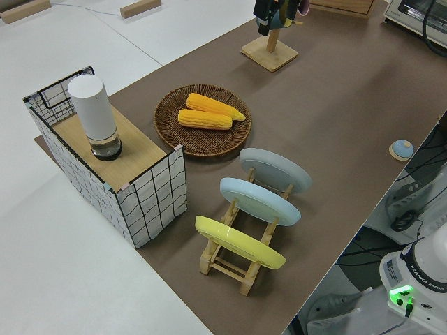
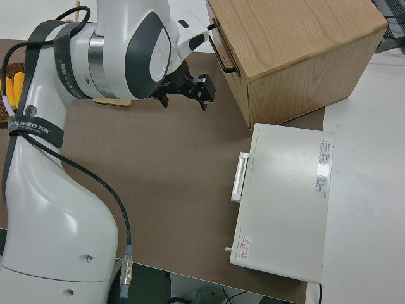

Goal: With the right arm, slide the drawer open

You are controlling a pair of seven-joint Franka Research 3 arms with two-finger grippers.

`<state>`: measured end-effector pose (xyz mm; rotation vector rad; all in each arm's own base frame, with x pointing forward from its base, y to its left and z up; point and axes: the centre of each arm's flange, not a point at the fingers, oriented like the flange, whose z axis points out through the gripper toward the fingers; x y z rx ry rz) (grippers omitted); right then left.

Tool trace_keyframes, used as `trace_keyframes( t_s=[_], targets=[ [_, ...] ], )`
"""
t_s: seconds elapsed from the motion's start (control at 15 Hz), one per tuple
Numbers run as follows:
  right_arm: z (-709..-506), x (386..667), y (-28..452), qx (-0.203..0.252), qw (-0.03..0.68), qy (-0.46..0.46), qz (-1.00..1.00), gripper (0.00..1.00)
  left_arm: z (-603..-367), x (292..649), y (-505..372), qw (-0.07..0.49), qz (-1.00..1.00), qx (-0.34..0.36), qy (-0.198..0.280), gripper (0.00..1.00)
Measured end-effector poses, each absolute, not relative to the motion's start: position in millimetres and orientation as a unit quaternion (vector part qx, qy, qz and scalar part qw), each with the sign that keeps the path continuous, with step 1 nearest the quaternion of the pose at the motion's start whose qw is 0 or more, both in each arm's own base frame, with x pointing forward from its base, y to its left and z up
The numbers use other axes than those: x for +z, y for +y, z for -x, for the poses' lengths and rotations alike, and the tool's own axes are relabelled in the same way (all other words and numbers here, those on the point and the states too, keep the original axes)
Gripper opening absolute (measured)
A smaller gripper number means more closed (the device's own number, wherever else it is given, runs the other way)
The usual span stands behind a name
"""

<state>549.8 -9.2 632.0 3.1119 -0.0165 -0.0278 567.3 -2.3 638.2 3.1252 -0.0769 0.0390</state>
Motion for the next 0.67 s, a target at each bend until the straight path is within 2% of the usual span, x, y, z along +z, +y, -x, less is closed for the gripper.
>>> trace_keyframes(
  t_s=[0.27, 0.67],
  targets=[
    [-545.6, 630.1, -13.0, -0.027, 0.015, -0.009, -0.999, 0.99, -567.3, 638.2, -2.3, 0.008, -1.000, 0.012, -0.025, 1.00],
    [-544.5, 631.3, -15.6, -0.030, 0.015, -0.011, -0.999, 0.99, -567.3, 638.2, -2.3, 0.008, -1.000, 0.012, -0.025, 0.99]
  ],
)
